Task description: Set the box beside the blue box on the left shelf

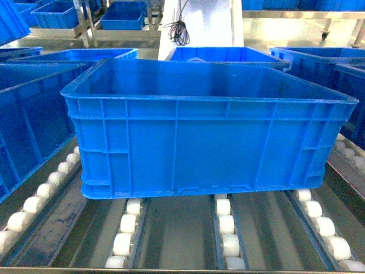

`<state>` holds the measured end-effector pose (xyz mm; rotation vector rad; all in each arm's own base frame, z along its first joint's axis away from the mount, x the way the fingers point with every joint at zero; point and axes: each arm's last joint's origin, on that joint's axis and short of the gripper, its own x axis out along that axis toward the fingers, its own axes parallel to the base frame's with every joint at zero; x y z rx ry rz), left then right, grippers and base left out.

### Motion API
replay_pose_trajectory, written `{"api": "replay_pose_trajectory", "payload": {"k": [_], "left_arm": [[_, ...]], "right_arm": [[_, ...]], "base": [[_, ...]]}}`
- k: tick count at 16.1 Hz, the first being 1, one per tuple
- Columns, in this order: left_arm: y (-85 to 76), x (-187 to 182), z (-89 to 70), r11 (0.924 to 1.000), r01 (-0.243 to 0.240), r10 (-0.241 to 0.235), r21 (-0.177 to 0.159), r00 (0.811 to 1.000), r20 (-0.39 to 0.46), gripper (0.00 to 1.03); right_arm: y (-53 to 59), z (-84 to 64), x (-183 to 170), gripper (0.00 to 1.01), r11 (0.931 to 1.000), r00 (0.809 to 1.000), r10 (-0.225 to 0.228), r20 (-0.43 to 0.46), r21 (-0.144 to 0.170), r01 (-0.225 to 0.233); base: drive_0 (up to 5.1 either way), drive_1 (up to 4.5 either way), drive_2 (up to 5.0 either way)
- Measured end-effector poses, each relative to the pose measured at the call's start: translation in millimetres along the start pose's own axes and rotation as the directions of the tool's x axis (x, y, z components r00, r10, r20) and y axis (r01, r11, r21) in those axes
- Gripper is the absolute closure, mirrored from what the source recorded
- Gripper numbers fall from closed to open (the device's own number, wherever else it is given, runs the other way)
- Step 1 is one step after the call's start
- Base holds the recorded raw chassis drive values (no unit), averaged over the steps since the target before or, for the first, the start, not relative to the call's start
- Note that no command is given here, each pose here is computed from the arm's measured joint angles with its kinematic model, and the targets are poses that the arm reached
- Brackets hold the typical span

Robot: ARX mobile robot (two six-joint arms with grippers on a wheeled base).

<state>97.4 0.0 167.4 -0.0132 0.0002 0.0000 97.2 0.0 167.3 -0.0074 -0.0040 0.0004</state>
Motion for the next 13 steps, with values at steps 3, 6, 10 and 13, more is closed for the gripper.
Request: {"api": "replay_pose_trajectory", "payload": {"k": [3,6,10,13], "left_arm": [[0.0,0.0,0.0,1.0,0.0,0.0,0.0,1.0,0.0,0.05],[0.0,0.0,0.0,1.0,0.0,0.0,0.0,1.0,0.0,0.05],[0.0,0.0,0.0,1.0,0.0,0.0,0.0,1.0,0.0,0.05],[0.0,0.0,0.0,1.0,0.0,0.0,0.0,1.0,0.0,0.05]], "right_arm": [[0.0,0.0,0.0,0.03,1.0,1.0,0.0,0.0,0.0,0.0],[0.0,0.0,0.0,0.03,1.0,1.0,0.0,0.0,0.0,0.0],[0.0,0.0,0.0,0.03,1.0,1.0,0.0,0.0,0.0,0.0],[0.0,0.0,0.0,0.03,1.0,1.0,0.0,0.0,0.0,0.0]], "base": [[0.0,0.0,0.0],[0.0,0.0,0.0],[0.0,0.0,0.0],[0.0,0.0,0.0]]}}
